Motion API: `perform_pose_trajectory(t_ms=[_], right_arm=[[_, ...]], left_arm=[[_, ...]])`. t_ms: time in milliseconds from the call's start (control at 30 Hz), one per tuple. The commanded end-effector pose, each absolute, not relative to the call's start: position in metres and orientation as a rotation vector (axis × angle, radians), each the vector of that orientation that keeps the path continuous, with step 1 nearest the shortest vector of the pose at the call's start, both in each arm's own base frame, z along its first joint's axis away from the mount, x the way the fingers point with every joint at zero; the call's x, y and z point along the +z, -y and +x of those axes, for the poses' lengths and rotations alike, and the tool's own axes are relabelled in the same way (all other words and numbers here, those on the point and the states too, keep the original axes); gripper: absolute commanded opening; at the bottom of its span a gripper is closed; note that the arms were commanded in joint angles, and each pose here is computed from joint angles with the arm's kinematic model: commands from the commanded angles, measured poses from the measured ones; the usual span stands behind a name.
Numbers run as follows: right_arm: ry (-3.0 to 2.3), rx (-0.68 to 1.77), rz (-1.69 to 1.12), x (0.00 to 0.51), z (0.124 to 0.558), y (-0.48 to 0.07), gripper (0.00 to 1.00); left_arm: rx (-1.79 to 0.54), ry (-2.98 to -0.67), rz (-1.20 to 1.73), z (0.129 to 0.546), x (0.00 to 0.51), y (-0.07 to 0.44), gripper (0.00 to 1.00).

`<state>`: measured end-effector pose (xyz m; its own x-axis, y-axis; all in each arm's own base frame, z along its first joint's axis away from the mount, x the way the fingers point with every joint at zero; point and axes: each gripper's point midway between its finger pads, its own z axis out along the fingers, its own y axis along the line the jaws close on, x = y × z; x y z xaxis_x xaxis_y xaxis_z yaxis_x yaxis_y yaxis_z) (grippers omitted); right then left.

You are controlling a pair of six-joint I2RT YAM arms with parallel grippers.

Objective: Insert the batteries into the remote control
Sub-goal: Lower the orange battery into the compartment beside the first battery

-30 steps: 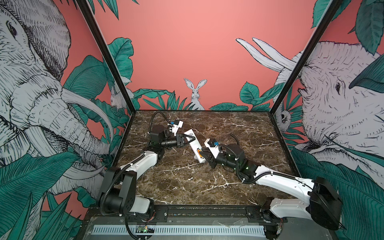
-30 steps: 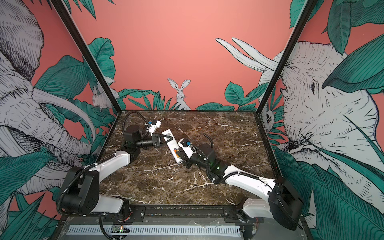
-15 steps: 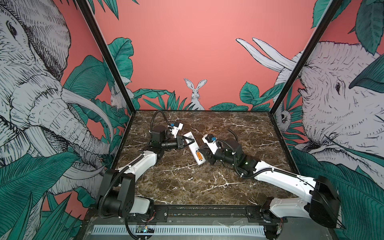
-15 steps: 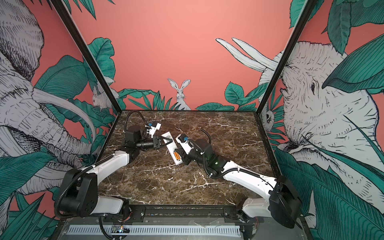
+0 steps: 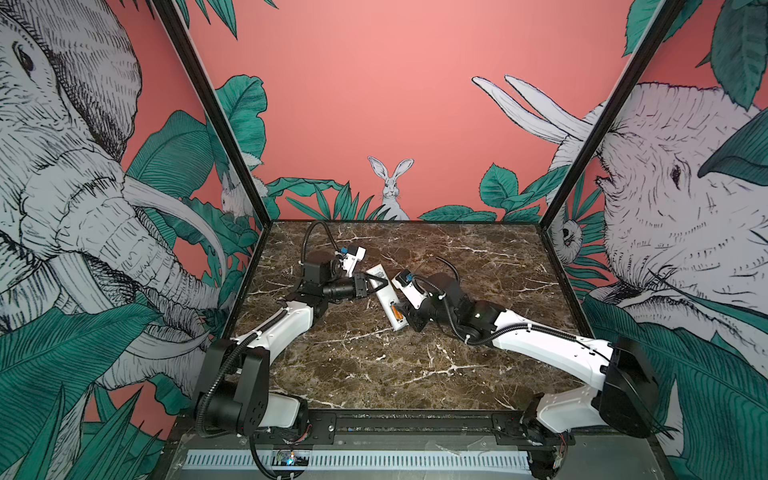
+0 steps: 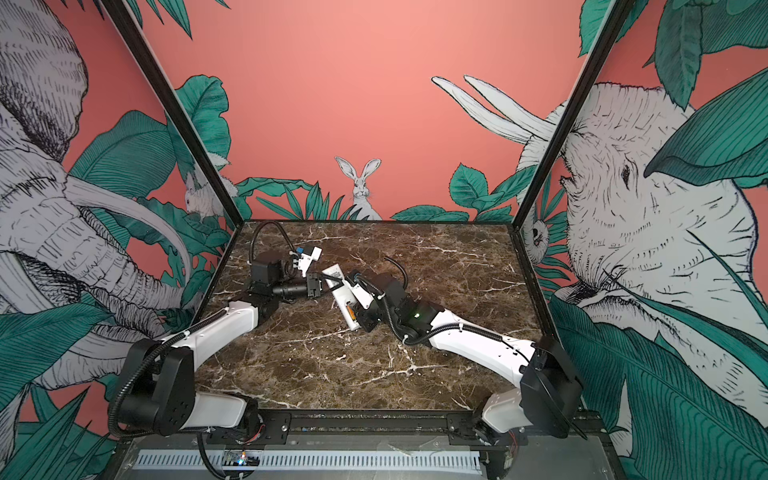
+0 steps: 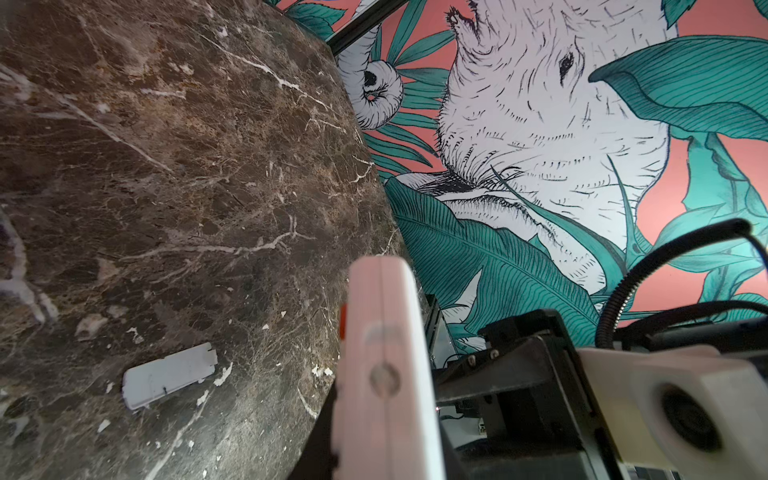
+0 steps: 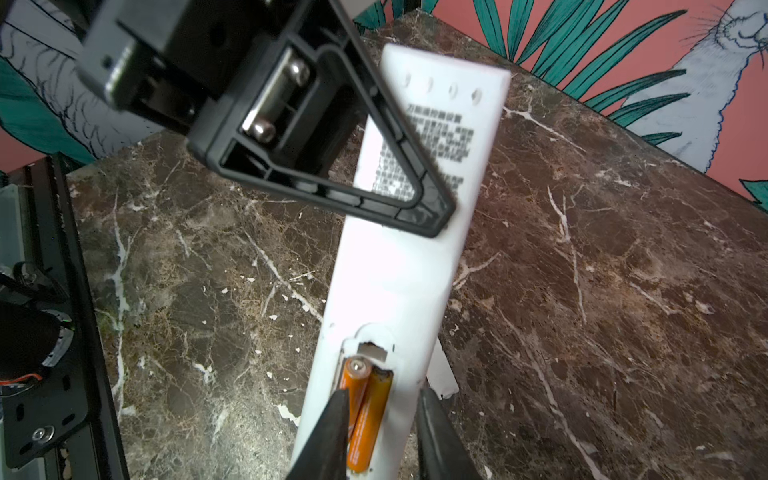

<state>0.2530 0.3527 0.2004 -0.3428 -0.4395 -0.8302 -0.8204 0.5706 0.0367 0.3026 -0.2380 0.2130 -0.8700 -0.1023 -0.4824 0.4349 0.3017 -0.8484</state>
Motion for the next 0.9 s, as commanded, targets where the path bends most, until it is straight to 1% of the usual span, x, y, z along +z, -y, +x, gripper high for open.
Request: perform_pose_trajectory(t_ms=[0,100,567,867], right_arm=[[-1.994,0.584,-0.992,0.203,0.254,-0.357,0.27],[-1.993,0.604,-0.997,0.204,0.254,-0.362,0.25],[-1.987,0.62,-0.988,0.207,0.254,-0.367,0.25],[-1.976,0.649,-1.0,0.21,0.256,-0.376,0.22]], left_arm=[[-1.588,-2.073,0.337,0.304,0.227,0.237,0.0],[-1.584,-2.074,0.343,0.303,0.227,0.236,0.0],[-1.574,-2.07,0.336,0.303,0.227,0.233,0.0],[-1.576,-2.073,0.332,0.303,0.225,0.232,0.0]])
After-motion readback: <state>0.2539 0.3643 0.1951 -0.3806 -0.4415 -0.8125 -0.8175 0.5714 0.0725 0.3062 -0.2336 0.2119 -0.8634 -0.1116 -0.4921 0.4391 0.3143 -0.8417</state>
